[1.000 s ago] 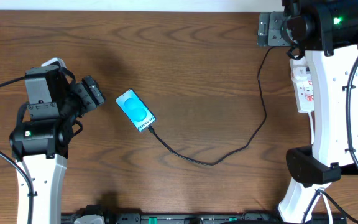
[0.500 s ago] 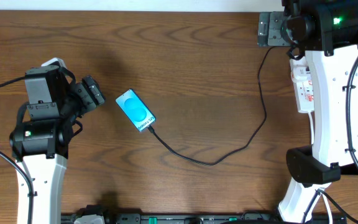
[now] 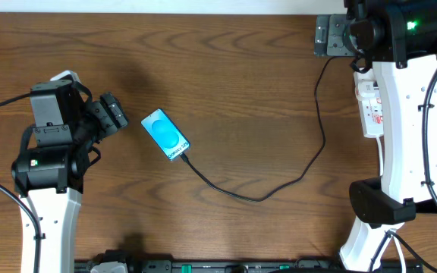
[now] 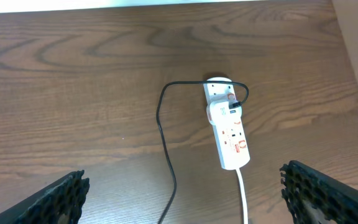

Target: Plug charger to phone and switch on socket

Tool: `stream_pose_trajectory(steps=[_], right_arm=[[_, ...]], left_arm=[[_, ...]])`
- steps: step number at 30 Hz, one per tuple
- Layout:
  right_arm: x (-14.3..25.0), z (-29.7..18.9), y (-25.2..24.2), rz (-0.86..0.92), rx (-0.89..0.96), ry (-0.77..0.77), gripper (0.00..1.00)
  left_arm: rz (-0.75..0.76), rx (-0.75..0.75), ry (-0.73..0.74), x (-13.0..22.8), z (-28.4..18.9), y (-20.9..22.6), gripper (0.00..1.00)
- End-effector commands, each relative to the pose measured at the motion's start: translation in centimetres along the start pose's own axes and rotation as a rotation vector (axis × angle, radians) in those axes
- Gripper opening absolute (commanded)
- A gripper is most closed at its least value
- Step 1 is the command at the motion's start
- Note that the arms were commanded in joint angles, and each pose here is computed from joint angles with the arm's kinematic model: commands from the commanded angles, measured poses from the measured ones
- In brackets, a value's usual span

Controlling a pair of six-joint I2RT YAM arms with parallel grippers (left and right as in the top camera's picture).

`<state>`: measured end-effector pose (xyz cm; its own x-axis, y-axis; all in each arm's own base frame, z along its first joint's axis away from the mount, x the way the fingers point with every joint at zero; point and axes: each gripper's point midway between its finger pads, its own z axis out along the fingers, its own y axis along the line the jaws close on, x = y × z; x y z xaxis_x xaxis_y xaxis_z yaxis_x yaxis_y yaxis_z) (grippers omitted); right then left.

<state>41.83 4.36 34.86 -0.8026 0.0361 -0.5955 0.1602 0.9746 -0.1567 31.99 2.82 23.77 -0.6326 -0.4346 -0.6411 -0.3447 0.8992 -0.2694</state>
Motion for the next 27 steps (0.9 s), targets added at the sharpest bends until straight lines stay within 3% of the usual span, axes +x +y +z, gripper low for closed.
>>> stream_pose_trajectory(steps=[1,15,27], right_arm=[[-0.1,-0.5,-0.3,0.011,0.015,-0.014,0.99],[-0.1,-0.5,-0.3,0.011,0.015,-0.014,0.99],[-0.1,-0.5,-0.3,0.011,0.015,-0.014,0.99]], left_arm=[[0.012,-0.008,-0.019,-0.5,-0.3,0.1,0.91],[-0.008,-0.078,0.09,2.6,-1.2,1.8,0.91],[-0.01,-0.037,-0.135,2.3,-8.3,2.4,0.91]])
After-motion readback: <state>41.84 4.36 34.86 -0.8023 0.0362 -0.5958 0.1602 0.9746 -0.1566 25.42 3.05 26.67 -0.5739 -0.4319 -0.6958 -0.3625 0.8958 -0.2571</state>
